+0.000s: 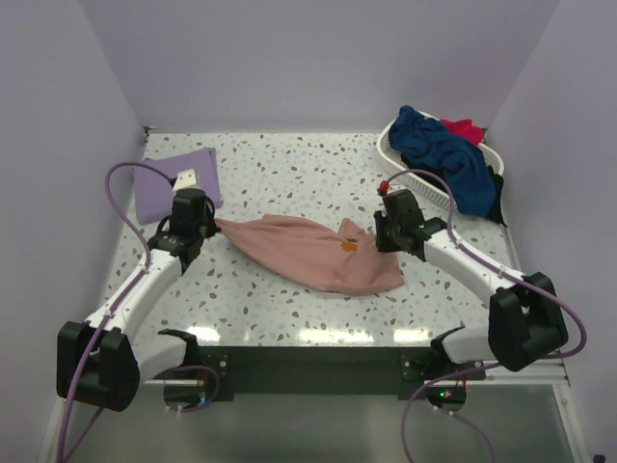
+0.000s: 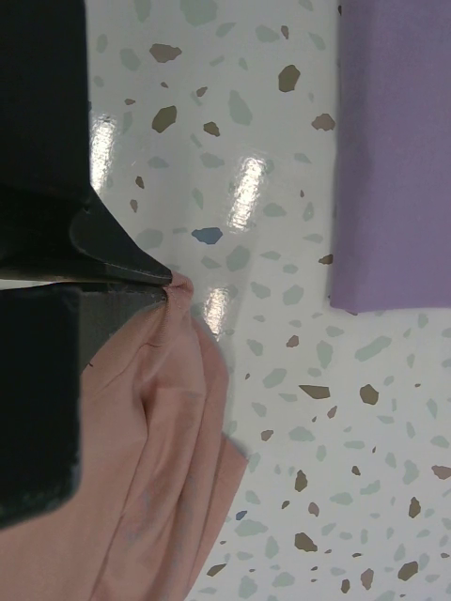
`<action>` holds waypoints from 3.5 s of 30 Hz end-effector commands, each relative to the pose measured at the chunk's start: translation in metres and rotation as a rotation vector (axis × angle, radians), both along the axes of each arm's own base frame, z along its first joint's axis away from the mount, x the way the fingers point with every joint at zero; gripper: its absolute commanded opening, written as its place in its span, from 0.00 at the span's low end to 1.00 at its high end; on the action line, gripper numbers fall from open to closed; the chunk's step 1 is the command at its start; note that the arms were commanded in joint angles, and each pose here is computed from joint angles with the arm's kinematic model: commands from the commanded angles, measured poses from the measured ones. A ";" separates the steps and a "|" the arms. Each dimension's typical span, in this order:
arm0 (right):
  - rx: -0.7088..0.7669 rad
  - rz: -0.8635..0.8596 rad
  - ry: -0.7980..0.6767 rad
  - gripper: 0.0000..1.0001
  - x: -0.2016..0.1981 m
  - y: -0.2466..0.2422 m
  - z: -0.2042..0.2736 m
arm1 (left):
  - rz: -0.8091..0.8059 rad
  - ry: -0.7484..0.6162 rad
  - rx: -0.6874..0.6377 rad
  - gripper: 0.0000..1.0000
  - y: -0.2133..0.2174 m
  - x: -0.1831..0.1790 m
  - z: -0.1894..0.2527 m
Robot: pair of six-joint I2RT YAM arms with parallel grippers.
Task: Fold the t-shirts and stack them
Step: Flatten the tshirt out
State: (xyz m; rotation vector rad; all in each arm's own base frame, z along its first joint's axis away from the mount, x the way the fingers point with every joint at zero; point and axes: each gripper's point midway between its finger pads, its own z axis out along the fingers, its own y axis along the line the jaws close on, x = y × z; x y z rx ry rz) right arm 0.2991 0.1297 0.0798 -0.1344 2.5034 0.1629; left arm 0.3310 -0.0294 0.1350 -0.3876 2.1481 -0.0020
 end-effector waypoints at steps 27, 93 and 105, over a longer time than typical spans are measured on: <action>-0.078 -0.108 -0.283 0.00 0.012 -0.041 0.122 | 0.019 -0.073 0.010 0.00 0.008 0.009 0.030; 0.100 -0.139 -1.197 0.00 -0.020 -0.076 0.522 | -0.334 -0.539 -0.068 0.00 -0.043 0.010 0.310; 0.044 -0.088 -1.064 0.00 0.112 -0.018 0.482 | -0.242 -0.482 0.012 0.00 -0.033 0.090 0.292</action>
